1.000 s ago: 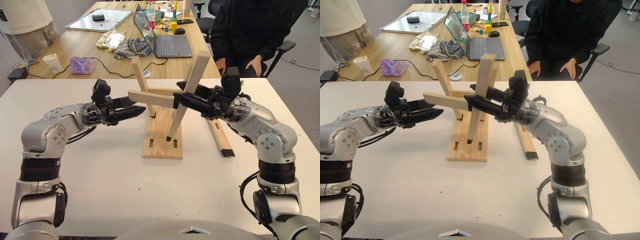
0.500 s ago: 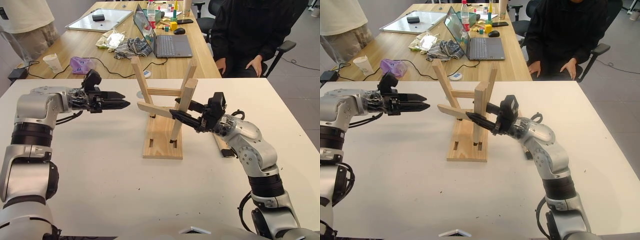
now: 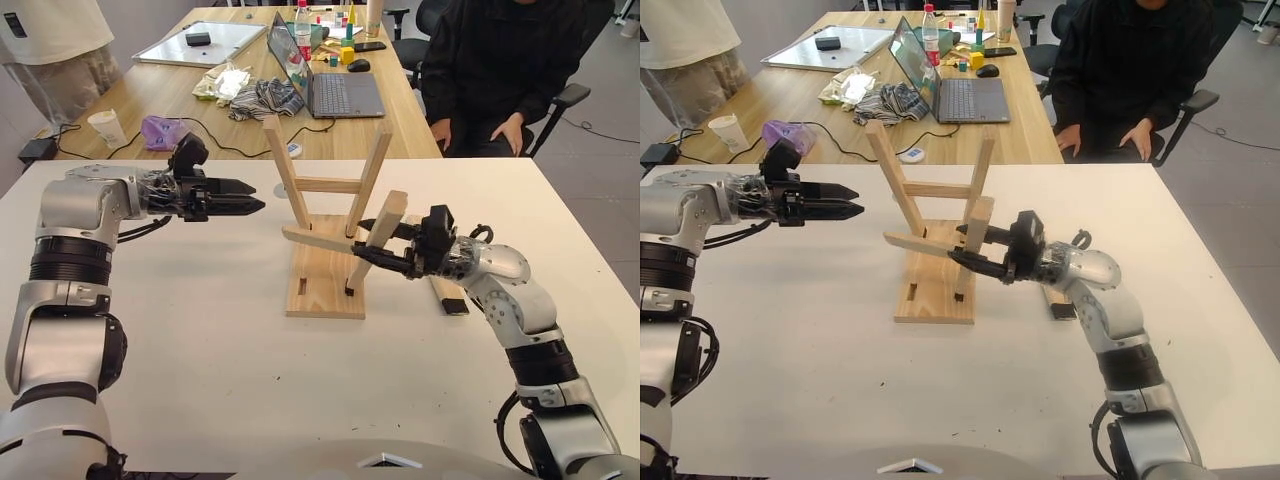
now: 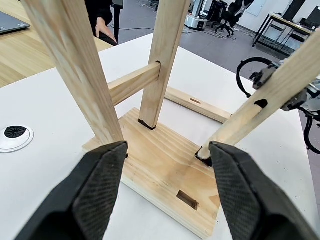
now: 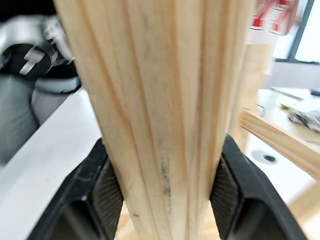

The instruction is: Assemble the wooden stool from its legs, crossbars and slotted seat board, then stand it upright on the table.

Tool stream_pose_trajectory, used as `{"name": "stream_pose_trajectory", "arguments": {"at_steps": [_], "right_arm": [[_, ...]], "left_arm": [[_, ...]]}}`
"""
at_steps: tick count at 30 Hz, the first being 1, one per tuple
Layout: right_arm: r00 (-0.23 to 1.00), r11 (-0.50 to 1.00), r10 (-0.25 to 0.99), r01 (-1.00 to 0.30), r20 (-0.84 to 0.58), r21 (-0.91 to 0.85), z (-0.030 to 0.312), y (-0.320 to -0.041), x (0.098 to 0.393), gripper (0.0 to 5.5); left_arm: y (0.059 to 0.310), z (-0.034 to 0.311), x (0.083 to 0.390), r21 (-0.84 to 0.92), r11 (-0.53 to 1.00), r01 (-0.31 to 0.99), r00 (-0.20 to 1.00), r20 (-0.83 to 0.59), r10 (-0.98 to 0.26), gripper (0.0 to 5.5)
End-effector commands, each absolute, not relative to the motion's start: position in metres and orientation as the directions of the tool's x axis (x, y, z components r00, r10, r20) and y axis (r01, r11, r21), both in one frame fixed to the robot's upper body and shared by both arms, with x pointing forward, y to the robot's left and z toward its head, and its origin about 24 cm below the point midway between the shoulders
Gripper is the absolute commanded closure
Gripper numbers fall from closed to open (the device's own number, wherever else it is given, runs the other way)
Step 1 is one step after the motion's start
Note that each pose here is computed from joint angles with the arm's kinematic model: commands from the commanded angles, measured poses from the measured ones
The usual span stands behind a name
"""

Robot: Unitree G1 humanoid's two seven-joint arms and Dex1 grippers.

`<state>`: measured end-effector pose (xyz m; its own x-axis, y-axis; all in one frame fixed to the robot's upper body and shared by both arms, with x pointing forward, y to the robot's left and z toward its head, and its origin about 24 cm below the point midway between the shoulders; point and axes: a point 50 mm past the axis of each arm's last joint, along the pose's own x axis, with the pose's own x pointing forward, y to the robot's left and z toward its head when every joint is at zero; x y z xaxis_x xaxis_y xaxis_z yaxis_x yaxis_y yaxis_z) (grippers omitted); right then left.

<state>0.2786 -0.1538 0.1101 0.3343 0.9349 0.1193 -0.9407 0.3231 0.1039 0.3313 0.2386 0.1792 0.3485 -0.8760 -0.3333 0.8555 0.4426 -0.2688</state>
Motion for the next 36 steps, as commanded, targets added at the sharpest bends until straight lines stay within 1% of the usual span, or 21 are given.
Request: {"name": "stream_pose_trajectory", "arguments": {"at_steps": [1,4,7,9,13,16,19,24,30,34,36], "right_arm": [[0.368,0.358,0.929,-0.876,-0.031,0.324,0.065,-0.178,0.271,3.44],[0.308,0.334,0.942,-0.898,-0.13,0.287,0.055,-0.181,0.27,3.44],[0.212,0.253,0.958,-0.943,-0.193,0.217,0.063,-0.176,0.273,3.44],[0.161,0.208,0.962,-0.956,-0.222,0.206,0.069,-0.175,0.276,3.44],[0.077,0.143,0.956,-0.965,-0.284,0.221,0.081,-0.177,0.285,3.44],[0.005,0.103,0.936,-0.961,-0.353,0.259,0.08,-0.174,0.291,3.44],[-0.062,0.062,0.893,-0.964,-0.446,0.258,0.081,-0.166,0.299,3.44],[-0.124,-0.005,0.843,-0.975,-0.524,0.223,0.087,-0.145,0.307,3.44],[-0.208,-0.127,0.735,-0.977,-0.646,0.17,0.086,-0.142,0.304,3.44],[-0.282,-0.169,0.688,-0.958,-0.669,0.23,0.062,-0.143,0.284,3.44],[-0.287,-0.129,0.671,-0.953,-0.684,0.273,0.039,-0.148,0.273,3.44]], "left_arm": [[0.238,0.19,0.335,-0.251,0.442,0.861,0.356,-0.324,-0.877,2.52],[0.236,0.191,0.336,-0.252,0.44,0.862,0.354,-0.323,-0.878,2.52],[0.235,0.192,0.336,-0.261,0.435,0.862,0.351,-0.312,-0.883,2.52],[0.234,0.191,0.336,-0.268,0.434,0.86,0.351,-0.305,-0.885,2.52],[0.233,0.185,0.33,-0.289,0.439,0.85,0.362,-0.284,-0.888,2.52],[0.231,0.178,0.324,-0.308,0.453,0.836,0.384,-0.261,-0.886,2.52],[0.228,0.171,0.316,-0.32,0.484,0.814,0.429,-0.23,-0.874,2.52],[0.227,0.156,0.305,-0.349,0.541,0.766,0.505,-0.195,-0.841,2.52],[0.231,0.146,0.3,-0.368,0.623,0.691,0.619,-0.144,-0.772,2.52],[0.232,0.139,0.295,-0.386,0.647,0.657,0.654,-0.133,-0.744,2.52],[0.232,0.136,0.293,-0.394,0.657,0.643,0.671,-0.124,-0.731,2.52]]}}
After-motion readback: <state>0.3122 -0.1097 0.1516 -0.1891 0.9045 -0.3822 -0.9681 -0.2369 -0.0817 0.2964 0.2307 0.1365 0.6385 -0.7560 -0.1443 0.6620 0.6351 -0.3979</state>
